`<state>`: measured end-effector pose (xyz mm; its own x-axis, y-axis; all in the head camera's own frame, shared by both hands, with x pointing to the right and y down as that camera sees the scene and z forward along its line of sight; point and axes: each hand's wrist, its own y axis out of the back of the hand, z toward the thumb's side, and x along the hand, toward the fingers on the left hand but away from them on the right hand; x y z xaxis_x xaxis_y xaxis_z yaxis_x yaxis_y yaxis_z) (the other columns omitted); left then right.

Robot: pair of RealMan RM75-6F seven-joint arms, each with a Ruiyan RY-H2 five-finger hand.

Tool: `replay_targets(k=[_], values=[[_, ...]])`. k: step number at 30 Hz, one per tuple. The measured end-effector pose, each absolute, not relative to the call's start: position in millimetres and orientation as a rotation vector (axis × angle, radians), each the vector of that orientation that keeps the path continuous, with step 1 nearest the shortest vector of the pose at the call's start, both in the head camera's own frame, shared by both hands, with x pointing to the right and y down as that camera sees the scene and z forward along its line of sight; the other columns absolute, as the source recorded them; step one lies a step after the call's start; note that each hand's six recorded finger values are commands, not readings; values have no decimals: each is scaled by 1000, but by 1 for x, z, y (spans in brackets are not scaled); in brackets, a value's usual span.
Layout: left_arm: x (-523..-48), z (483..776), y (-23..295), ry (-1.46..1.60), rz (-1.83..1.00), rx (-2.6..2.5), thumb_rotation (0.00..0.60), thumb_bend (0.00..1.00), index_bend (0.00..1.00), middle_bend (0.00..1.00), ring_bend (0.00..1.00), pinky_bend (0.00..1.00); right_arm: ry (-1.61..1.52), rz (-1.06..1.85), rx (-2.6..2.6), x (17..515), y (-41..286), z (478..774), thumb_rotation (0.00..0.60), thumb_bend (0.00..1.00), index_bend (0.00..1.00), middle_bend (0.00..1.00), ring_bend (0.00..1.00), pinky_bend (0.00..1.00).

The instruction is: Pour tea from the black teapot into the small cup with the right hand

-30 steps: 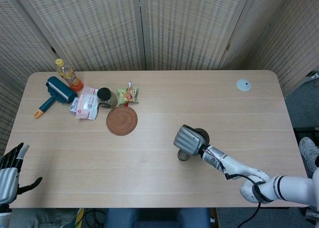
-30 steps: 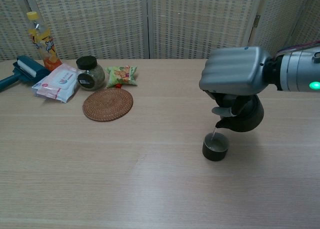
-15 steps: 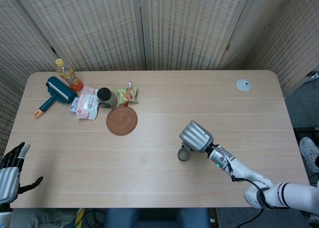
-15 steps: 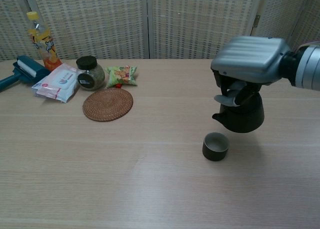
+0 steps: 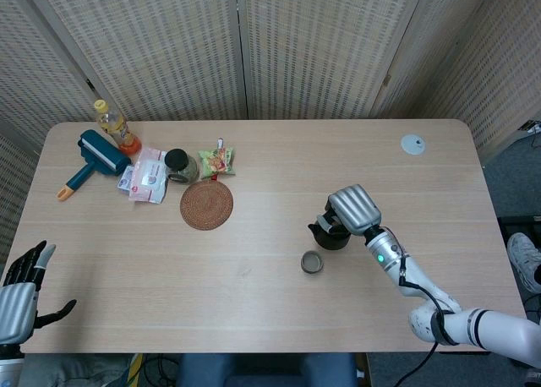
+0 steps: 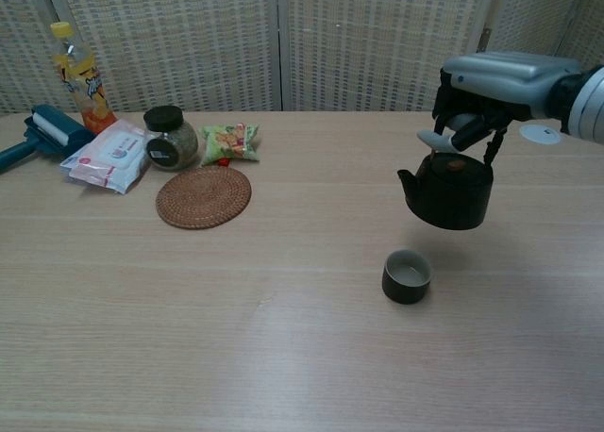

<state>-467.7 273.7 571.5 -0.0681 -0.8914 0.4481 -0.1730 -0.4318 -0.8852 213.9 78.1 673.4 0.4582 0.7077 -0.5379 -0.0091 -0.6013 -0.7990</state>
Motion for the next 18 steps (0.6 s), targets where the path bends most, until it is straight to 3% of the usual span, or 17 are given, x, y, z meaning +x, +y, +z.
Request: replay_targets(k=[2, 5, 18], values=[[-467, 572, 274, 1150, -1555, -1616, 600, 181, 31, 0, 3, 56, -621, 1222, -1965, 220, 73, 681, 412, 87, 994, 923, 806, 733], [-467, 573, 275, 1148, -1555, -1617, 600, 181, 31, 0, 3, 56, -633, 1259, -1980, 224, 69, 691, 405, 1, 993, 919, 800, 718], [-466, 576, 276, 1143, -1564, -1623, 600, 181, 30, 0, 3, 56, -613, 1292, -1970, 221, 64, 704, 353, 0, 975, 908, 785, 694]])
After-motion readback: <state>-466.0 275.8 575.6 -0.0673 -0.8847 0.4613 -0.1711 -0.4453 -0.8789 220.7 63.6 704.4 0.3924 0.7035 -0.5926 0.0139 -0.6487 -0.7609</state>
